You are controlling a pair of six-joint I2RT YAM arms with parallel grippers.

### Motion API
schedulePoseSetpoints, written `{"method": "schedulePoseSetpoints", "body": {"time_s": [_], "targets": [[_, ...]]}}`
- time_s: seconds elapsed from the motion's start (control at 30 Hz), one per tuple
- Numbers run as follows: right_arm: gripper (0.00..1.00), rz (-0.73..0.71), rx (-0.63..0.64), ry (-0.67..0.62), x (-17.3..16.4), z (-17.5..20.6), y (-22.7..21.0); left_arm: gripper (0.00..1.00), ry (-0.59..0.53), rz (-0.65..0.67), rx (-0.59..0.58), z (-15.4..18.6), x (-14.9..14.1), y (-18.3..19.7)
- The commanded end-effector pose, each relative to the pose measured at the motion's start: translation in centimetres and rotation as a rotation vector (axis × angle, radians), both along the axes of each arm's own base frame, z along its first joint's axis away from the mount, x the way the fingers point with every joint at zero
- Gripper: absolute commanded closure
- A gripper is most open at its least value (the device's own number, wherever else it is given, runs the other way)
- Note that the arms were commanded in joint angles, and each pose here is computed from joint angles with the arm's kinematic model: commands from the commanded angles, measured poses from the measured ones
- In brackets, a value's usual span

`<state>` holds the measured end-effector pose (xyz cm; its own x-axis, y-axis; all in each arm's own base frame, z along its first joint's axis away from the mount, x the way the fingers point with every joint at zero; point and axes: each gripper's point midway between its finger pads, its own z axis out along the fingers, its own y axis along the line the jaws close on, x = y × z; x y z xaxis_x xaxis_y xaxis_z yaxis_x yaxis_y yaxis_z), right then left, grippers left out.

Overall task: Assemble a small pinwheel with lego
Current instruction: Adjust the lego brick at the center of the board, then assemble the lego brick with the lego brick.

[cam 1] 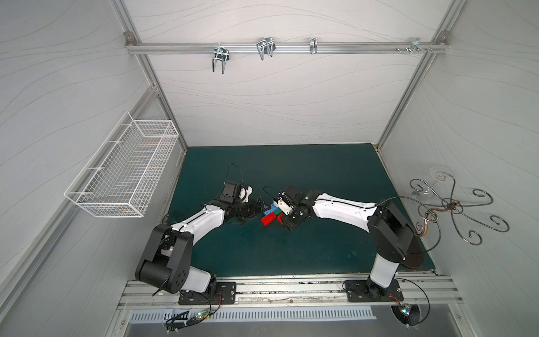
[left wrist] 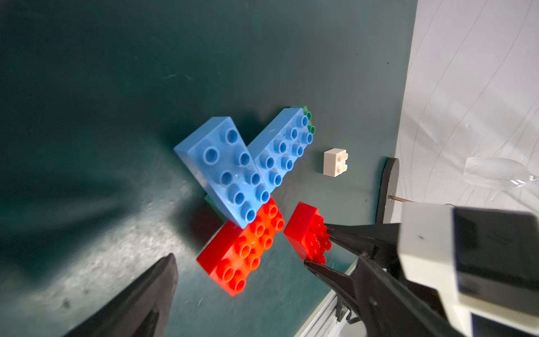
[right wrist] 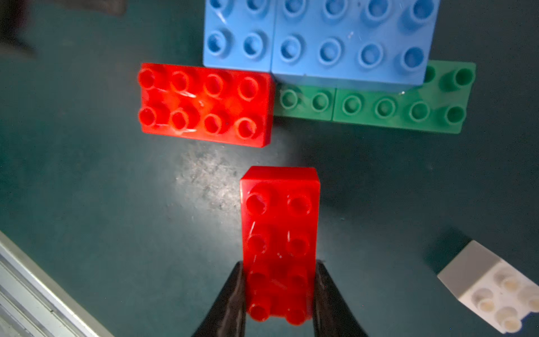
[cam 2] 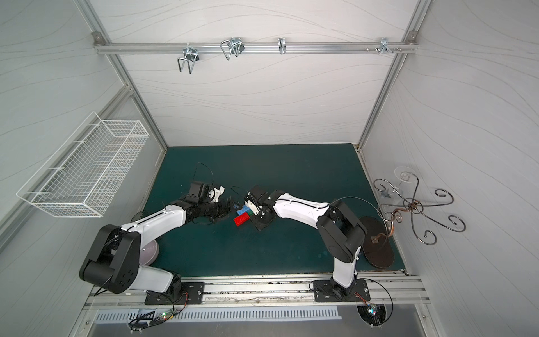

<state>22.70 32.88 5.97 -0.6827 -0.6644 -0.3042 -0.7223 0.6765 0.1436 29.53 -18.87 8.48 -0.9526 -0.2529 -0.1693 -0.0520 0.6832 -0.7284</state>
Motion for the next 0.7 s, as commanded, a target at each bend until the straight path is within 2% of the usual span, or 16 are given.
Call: {"method": "schedulePoseSetpoints", "body": {"time_s": [0.0, 0.23, 0.4, 0.67], "targets": [[0.88, -0.038, -0.028, -0.001, 1.0, 0.3, -0.5, 0.00, -0.034, -0.014, -0.039, 0.6, 1.0, -0.7], [0.88, -0.046, -0.017, 0.000, 1.5, 0.5, 0.4, 0.00, -0.032, -0.031, -0.016, 0.1, 0.8, -0.7], [0.88, -0.029, -0.032, 0.003, 1.7, 0.3, 1.5, 0.00, 0.005, -0.005, -0.090, -0.6, 0.8, -1.5], [0.88, -0.037, -0.039, 0.022, 1.8, -0.1, 1.7, 0.00, 0.013, -0.039, -0.049, -1.4, 0.6, -1.7]]}}
